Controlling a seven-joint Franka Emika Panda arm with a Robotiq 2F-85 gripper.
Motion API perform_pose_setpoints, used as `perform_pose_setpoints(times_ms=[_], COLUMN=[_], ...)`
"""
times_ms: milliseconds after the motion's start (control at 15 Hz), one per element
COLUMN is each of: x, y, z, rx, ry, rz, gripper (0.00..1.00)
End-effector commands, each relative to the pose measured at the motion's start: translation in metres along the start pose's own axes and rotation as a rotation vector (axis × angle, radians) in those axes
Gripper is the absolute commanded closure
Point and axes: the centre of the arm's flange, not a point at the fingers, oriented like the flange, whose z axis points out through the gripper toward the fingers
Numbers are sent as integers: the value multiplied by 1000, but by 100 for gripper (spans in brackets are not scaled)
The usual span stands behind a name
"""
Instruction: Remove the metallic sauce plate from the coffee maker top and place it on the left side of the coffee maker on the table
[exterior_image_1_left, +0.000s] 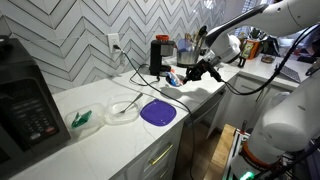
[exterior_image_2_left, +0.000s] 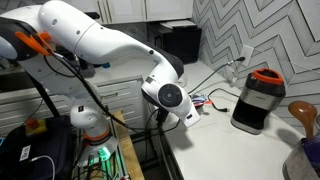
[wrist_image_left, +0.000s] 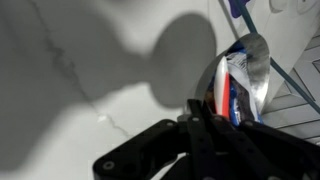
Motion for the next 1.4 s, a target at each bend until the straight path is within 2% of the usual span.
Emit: perform_pose_setpoints(times_ms=[0,400,467,533,667,733,933,1133,1200,1267,1333], x=[4,3,3,4,7,9,16,4,-1,21,18], y=[9,7,7,7,6,2,-13,-41,-53,-37,-47], z=[21,52,55,56,54,42,-1,-42,-48,-24,-35], rx=[-21,-16,-18,-22,-41,-53,-21,12,20,-12,0], ry=[-35,-62,-69,-73,-64,-48,4,22,16,24,29], rz=[17,-9,-3,-1,2,-2,-41,-226,-277,-190,-225], gripper=[99,99,88,71,57,51,27,5,1,15,7])
